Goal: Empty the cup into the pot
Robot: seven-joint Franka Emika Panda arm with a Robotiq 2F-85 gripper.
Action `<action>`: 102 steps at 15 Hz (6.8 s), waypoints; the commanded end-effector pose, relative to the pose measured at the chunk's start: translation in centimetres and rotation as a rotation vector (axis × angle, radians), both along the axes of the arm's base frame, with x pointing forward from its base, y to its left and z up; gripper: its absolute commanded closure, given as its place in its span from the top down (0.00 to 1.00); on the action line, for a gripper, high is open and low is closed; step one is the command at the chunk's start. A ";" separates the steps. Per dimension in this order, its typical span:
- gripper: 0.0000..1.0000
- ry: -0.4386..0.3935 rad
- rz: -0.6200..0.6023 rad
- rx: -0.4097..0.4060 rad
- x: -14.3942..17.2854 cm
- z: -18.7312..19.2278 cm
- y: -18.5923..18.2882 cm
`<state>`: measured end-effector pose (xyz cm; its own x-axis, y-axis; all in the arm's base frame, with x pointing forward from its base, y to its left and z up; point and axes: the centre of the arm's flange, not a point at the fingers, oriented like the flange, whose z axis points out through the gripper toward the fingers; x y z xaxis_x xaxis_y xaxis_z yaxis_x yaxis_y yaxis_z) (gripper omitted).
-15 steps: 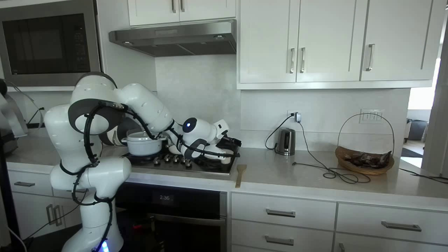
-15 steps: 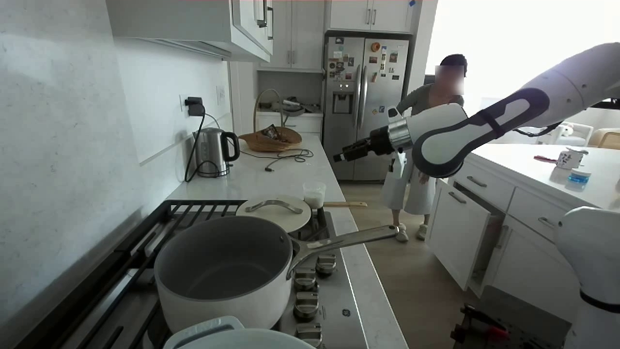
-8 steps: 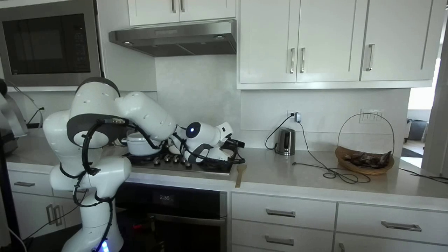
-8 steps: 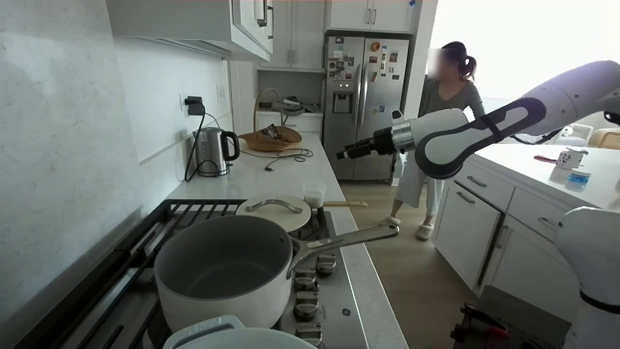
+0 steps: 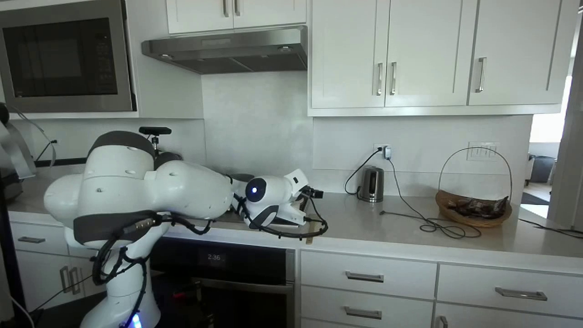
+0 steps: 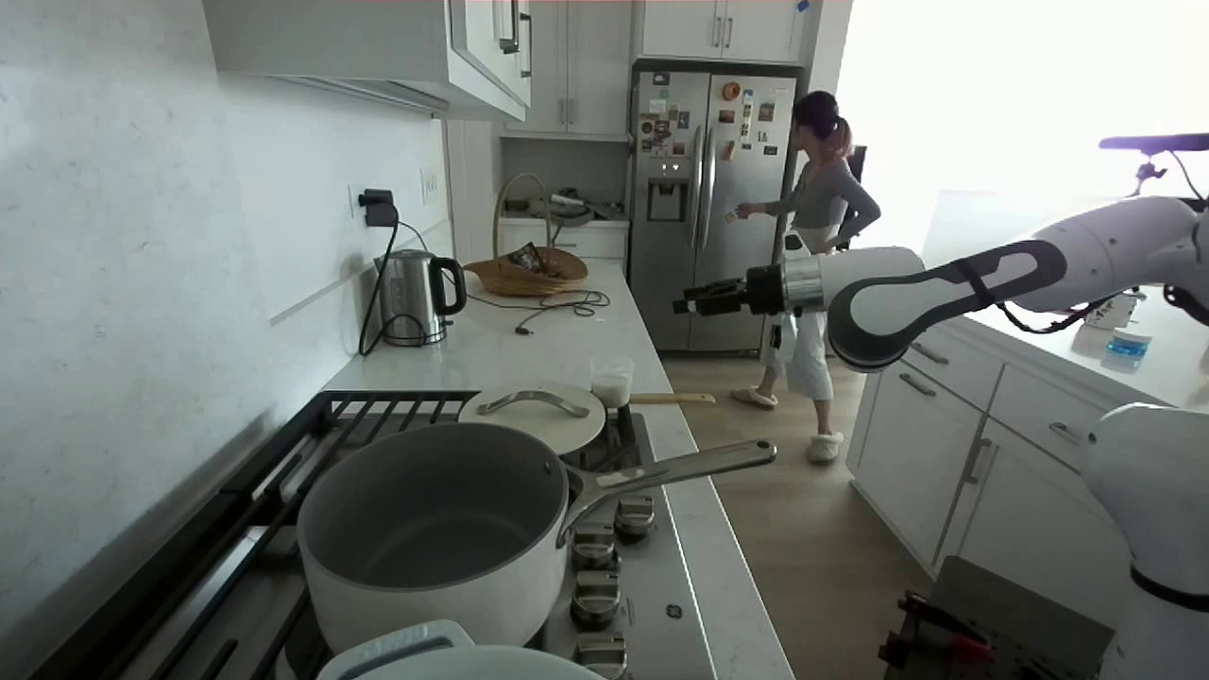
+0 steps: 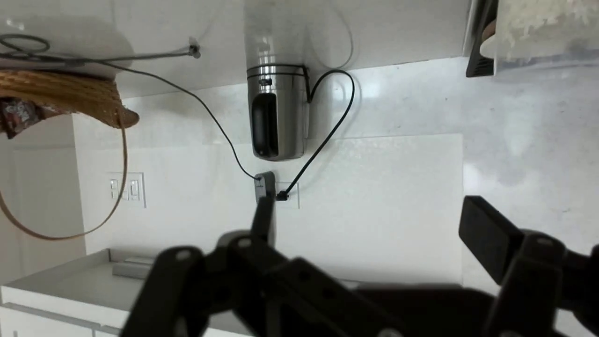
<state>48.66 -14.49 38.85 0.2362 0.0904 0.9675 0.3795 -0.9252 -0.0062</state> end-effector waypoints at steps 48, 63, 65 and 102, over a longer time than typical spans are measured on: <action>1.00 -0.238 0.388 -0.174 4.0 -9.2 9.9; 1.00 -0.175 0.421 -0.118 6.4 -11.5 10.4; 1.00 -0.170 0.421 -0.114 6.5 -11.6 10.4; 0.40 -0.088 0.493 -0.355 4.0 -7.9 14.8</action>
<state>54.09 -1.16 29.67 -0.0018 0.4635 0.8861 0.7490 -0.5864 0.3083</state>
